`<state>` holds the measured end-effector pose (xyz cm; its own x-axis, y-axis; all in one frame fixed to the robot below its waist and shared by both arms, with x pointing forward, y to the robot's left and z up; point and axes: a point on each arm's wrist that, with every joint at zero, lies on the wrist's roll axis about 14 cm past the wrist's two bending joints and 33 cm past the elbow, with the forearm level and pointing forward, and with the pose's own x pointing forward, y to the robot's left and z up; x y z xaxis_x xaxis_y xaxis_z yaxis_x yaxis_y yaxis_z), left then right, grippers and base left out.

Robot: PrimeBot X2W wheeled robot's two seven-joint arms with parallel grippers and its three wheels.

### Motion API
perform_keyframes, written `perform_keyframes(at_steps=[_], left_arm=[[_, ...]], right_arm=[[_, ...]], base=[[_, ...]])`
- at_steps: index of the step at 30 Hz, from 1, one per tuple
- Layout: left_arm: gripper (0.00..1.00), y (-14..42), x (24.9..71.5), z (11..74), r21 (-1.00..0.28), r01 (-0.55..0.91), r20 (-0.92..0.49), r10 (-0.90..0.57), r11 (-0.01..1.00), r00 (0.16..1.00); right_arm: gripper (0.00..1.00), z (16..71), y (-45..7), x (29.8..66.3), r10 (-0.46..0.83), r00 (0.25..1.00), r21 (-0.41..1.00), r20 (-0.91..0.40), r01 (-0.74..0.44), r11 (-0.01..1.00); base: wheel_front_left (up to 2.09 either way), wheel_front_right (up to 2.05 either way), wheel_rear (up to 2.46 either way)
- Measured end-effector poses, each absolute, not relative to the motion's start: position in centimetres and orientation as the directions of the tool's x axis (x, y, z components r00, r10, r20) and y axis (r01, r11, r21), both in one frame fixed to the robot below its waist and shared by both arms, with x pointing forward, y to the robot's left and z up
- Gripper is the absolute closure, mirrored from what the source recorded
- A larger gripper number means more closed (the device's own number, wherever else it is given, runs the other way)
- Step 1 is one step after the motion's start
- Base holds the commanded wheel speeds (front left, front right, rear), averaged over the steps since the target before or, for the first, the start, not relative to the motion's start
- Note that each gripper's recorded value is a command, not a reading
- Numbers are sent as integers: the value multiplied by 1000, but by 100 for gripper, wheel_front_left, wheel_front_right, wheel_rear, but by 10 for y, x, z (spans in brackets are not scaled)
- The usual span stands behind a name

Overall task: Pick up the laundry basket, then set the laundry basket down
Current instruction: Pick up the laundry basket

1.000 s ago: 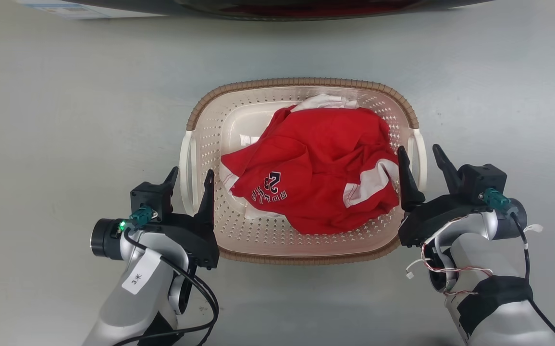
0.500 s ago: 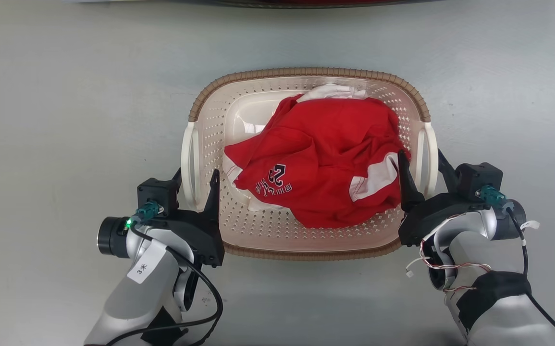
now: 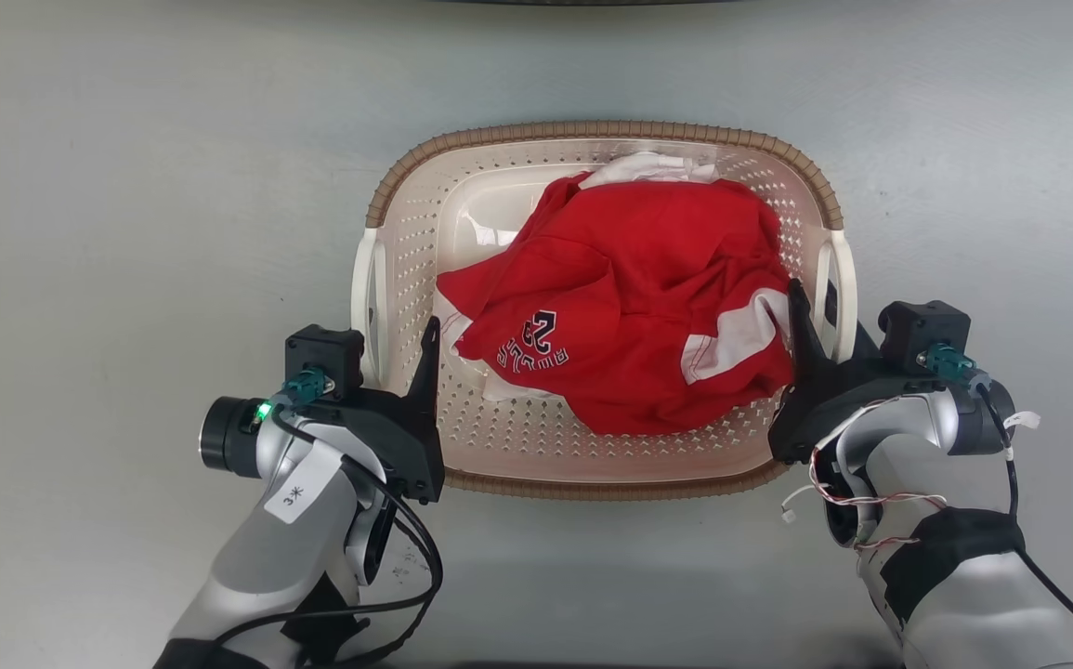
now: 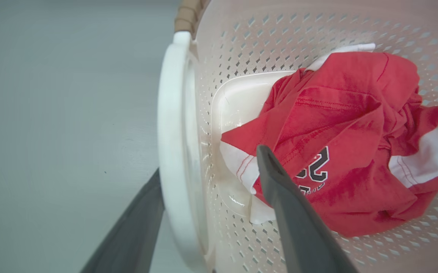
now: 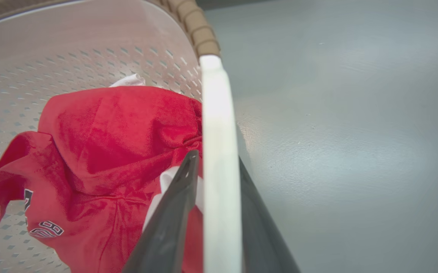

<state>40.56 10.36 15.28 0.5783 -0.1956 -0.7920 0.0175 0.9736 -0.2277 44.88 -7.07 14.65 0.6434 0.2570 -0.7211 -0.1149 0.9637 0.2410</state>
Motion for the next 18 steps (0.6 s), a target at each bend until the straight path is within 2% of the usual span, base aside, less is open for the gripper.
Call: perform_keyframes(at_steps=[1,2,3,18], left_arm=[[51,102,406,152,-228,25,-794,-201,973,575],[83,101,405,152,-229,34,-796,-207,973,569],[100,100,403,151,-231,37,-799,-211,972,563],[100,103,404,156,-232,17,-805,-202,972,558]], right_arm=[[74,145,-71,447,255,639,241,-726,-110,964],[85,144,-71,446,253,636,239,-729,-109,965],[100,144,-72,446,247,636,234,-731,-106,966],[100,146,-78,444,221,623,217,-750,-84,972]], base=[[0,0,0],[0,0,0],[0,0,0],[0,0,0]])
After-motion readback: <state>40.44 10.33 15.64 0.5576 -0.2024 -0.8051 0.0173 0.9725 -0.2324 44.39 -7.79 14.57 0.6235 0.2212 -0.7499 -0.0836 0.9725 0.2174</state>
